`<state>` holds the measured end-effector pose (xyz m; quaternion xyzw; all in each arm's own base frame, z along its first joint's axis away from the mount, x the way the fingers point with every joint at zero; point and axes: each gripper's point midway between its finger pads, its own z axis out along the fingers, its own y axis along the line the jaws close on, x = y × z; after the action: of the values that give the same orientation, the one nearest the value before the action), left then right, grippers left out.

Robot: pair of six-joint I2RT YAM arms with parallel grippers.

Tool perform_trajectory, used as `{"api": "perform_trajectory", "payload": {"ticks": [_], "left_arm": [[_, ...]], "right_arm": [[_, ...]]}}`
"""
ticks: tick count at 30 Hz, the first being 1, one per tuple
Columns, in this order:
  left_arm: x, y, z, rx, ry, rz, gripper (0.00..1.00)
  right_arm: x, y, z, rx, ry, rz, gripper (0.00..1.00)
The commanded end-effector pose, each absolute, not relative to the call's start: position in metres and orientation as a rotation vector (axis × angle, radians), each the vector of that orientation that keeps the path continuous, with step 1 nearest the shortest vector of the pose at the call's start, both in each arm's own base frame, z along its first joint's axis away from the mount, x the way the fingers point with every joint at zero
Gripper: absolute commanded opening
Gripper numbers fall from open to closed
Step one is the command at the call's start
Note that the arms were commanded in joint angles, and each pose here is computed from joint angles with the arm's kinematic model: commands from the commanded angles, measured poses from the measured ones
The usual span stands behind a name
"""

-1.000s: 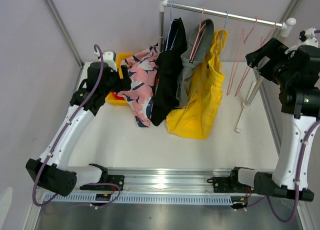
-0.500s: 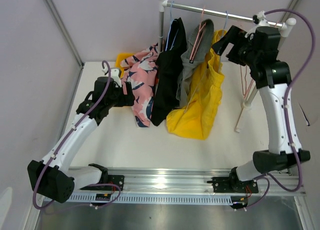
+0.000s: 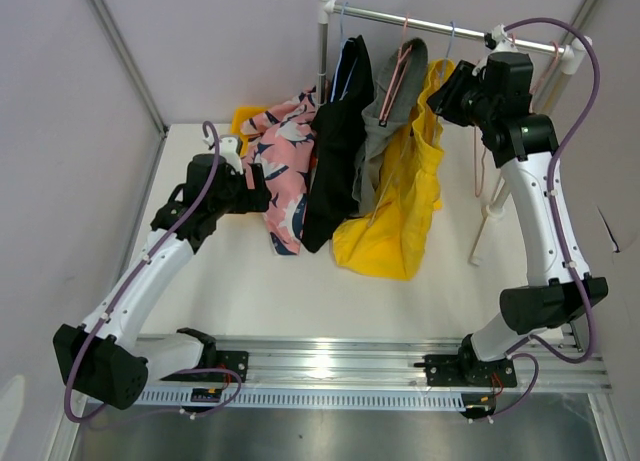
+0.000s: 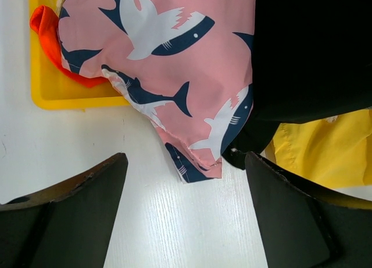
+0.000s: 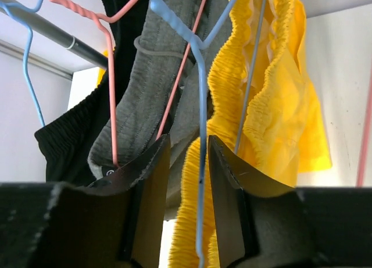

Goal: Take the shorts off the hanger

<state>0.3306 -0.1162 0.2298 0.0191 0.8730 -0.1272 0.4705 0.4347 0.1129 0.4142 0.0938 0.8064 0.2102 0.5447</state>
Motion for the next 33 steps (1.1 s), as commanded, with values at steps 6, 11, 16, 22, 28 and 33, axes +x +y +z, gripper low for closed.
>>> {"api": "perform_trajectory", "payload": {"ticks": [6, 11, 16, 22, 28, 33], "left_arm": [[0.330, -0.124, 0.245, 0.054, 2.078, -0.364, 0.89], [0.328, -0.128, 0.246, 0.077, 2.077, -0.393, 0.88], [0.317, -0.143, 0.278, 0.197, 1.935, -0.406, 0.91], [0.265, -0.215, 0.358, 0.451, 1.689, -0.616, 0.94], [0.193, -0.301, 0.402, 0.703, 1.446, -0.978, 0.96], [0.162, -0.370, 0.387, 0.857, 1.404, -1.082, 0.98]], "right_arm": [[0.449, 0.119, 0.405, 0.217, 1.904, 0.491, 0.25], [0.449, 0.117, 0.405, 0.224, 1.907, 0.479, 0.00], [0.437, 0.116, 0.428, 0.214, 1.861, 0.500, 0.00], [0.401, 0.114, 0.483, 0.208, 1.722, 0.554, 0.00], [0.370, 0.125, 0.511, 0.194, 1.675, 0.605, 0.00], [0.350, 0.128, 0.522, 0.221, 1.646, 0.630, 0.00]]}}
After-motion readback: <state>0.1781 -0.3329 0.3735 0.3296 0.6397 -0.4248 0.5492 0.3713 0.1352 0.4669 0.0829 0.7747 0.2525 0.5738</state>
